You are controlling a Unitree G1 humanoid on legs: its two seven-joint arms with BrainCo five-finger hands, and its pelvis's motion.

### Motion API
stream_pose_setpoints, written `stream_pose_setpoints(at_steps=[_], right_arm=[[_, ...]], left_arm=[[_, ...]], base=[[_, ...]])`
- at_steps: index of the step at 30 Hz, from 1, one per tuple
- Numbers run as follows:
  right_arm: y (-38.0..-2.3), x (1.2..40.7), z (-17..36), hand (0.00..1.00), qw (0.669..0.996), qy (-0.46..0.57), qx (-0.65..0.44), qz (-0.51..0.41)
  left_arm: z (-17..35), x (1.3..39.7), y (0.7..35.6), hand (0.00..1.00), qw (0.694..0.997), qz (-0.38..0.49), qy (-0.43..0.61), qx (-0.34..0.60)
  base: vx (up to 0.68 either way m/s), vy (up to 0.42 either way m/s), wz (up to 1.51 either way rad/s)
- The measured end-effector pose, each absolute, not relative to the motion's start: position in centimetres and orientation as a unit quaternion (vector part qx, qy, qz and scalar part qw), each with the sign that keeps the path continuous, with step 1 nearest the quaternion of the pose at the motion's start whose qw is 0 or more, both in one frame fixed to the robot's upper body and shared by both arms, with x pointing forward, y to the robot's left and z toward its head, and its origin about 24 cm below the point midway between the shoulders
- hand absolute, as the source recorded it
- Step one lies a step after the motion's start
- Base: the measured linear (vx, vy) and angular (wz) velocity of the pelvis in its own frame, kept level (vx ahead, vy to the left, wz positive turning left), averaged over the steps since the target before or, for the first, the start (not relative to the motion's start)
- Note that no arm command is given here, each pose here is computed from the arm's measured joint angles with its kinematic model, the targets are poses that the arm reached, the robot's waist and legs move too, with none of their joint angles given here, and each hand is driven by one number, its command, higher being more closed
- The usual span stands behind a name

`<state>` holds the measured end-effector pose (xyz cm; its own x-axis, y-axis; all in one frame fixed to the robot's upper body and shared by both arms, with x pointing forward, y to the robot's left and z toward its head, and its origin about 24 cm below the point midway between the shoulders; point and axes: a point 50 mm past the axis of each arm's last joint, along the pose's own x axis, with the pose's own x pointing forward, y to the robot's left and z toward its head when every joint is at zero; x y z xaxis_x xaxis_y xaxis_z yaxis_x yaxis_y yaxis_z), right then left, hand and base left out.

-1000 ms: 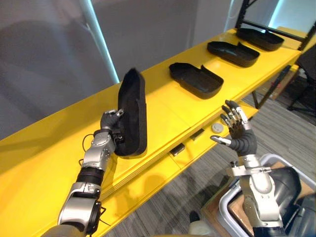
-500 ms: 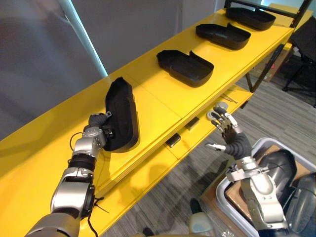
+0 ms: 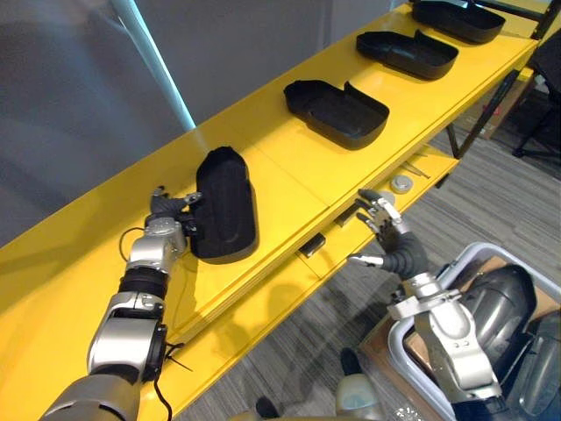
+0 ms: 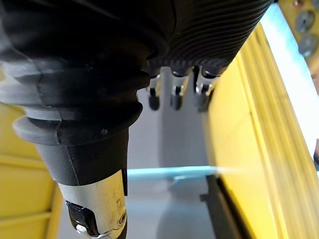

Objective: Walk over and take plastic housings, then place them on the shelf

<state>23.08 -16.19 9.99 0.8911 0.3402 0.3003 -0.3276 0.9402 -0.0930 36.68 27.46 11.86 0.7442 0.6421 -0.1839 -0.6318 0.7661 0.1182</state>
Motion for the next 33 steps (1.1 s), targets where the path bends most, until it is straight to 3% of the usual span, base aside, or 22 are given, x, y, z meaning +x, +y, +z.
stream_pose_setpoints(at_steps=[6, 10, 13, 19, 23, 33], right_arm=[[-15.4, 22.5, 9.6, 0.00, 0.973, -0.167, 0.009, 0.160], [-13.9, 22.4, 9.4, 0.00, 0.970, -0.166, 0.035, 0.175], [-13.2, 22.9, 9.6, 0.00, 0.969, -0.172, 0.043, 0.171], [-12.0, 25.2, 10.6, 0.00, 0.967, -0.196, 0.054, 0.156], [-10.6, 26.0, 10.5, 0.00, 0.967, -0.185, 0.069, 0.162], [-3.2, 27.4, 8.2, 0.00, 0.961, -0.087, 0.085, 0.249]], left_arm=[[22.3, 36.2, 29.5, 0.00, 0.886, 0.442, -0.140, -0.021], [27.5, 34.3, 27.9, 0.00, 0.860, 0.409, -0.296, -0.073], [26.7, 32.8, 25.9, 0.00, 0.857, 0.353, -0.342, -0.152], [20.5, 27.6, 22.1, 0.00, 0.859, 0.273, -0.351, -0.253], [17.3, 22.3, 21.6, 0.00, 0.870, 0.265, -0.350, -0.225], [9.8, 17.8, 23.7, 0.00, 0.929, 0.283, -0.190, -0.146]], base=[[0.00, -0.009, 0.04], [0.00, -0.024, 0.10], [-0.01, -0.023, 0.30], [-0.03, -0.019, 0.40], [-0.04, -0.036, 0.44], [-0.03, -0.023, 0.34]])
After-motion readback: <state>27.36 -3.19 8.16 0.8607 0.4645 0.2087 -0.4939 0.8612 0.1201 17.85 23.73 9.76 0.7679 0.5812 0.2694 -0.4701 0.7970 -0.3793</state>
